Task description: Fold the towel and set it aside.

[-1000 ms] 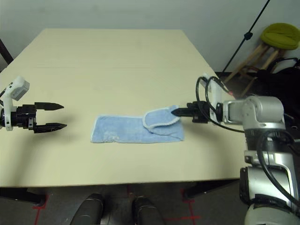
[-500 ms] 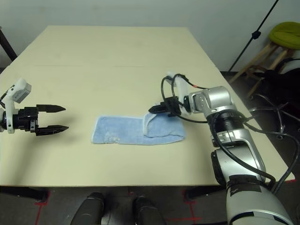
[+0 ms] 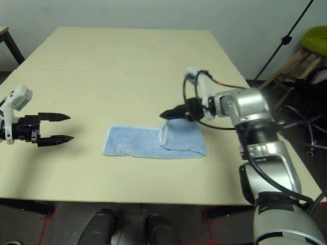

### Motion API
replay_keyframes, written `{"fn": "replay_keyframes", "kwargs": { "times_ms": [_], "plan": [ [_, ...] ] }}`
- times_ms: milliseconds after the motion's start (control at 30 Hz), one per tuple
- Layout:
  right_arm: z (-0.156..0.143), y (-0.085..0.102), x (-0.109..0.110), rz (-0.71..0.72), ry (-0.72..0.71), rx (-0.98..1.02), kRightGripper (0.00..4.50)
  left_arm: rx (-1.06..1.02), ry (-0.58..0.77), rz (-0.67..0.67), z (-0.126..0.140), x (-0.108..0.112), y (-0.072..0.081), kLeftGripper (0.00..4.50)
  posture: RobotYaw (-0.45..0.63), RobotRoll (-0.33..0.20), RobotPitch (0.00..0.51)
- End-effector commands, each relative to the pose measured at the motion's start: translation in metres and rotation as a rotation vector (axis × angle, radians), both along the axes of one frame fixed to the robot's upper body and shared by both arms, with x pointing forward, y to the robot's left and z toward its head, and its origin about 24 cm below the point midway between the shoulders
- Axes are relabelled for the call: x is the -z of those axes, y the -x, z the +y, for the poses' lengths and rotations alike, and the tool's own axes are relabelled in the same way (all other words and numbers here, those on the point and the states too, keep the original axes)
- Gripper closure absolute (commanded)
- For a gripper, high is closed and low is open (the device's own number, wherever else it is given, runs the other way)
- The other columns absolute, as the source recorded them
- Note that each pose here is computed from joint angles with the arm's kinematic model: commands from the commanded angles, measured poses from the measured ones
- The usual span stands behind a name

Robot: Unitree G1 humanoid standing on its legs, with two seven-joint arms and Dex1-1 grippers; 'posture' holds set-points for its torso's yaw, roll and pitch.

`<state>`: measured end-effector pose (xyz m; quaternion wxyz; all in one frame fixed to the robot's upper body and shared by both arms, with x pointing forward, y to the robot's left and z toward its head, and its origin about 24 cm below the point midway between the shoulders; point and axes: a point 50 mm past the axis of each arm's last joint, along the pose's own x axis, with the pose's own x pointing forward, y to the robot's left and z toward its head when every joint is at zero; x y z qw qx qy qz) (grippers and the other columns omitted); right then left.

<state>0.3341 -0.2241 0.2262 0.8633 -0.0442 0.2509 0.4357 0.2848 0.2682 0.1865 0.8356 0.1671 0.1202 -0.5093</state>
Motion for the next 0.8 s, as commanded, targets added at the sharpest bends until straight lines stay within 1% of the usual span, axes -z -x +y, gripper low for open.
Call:
{"fn": "replay_keyframes", "kwargs": {
  "times_ms": [33,67,167,233,300,367,467,533,567,600,633,667,800],
  "plan": [
    [-0.022,0.006,-0.009,-0.153,0.098,0.042,0.04,-0.002,0.066,-0.044,-0.012,-0.012,-0.006,0.00,0.22,0.000,0.127],
    [-0.027,0.008,-0.010,-0.182,0.130,0.048,0.04,0.000,0.103,-0.062,-0.018,-0.017,-0.008,0.00,0.22,0.000,0.127],
    [-0.041,0.016,-0.006,-0.200,0.147,0.098,0.04,-0.006,0.180,-0.102,-0.043,-0.030,-0.017,0.00,0.22,0.000,0.130],
    [-0.052,0.023,0.005,-0.225,0.206,0.147,0.04,-0.045,0.191,-0.144,-0.066,-0.031,-0.027,0.00,0.21,0.000,0.132],
    [-0.055,0.030,0.017,-0.289,0.206,0.161,0.04,-0.072,0.205,-0.182,-0.092,-0.030,-0.036,0.00,0.20,0.000,0.131],
    [-0.058,0.035,0.027,-0.331,0.219,0.188,0.04,-0.027,0.251,-0.173,-0.122,-0.028,-0.037,0.00,0.19,0.000,0.133],
    [-0.064,0.039,0.035,-0.286,0.165,0.216,0.04,0.027,0.275,-0.139,-0.159,-0.020,-0.037,0.00,0.17,0.000,0.133],
    [-0.069,0.041,0.038,-0.285,0.148,0.220,0.04,0.037,0.266,-0.127,-0.172,-0.015,-0.039,0.00,0.17,0.000,0.133],
    [-0.070,0.041,0.039,-0.280,0.121,0.242,0.04,0.033,0.249,-0.128,-0.179,-0.011,-0.043,0.00,0.15,0.000,0.132],
    [-0.069,0.041,0.041,-0.281,0.097,0.251,0.42,0.027,0.246,-0.116,-0.185,-0.009,-0.046,0.00,0.15,0.000,0.132],
    [-0.067,0.041,0.043,-0.272,0.079,0.248,0.63,0.025,0.243,-0.113,-0.191,-0.008,-0.048,0.39,0.15,0.000,0.131],
    [-0.065,0.041,0.046,-0.275,0.084,0.242,0.95,0.020,0.239,-0.113,-0.196,-0.007,-0.051,0.58,0.15,0.000,0.131],
    [-0.059,0.038,0.056,-0.276,0.098,0.240,2.49,0.029,0.189,-0.123,-0.210,-0.002,-0.056,1.92,0.14,0.000,0.124]
  ]
}}
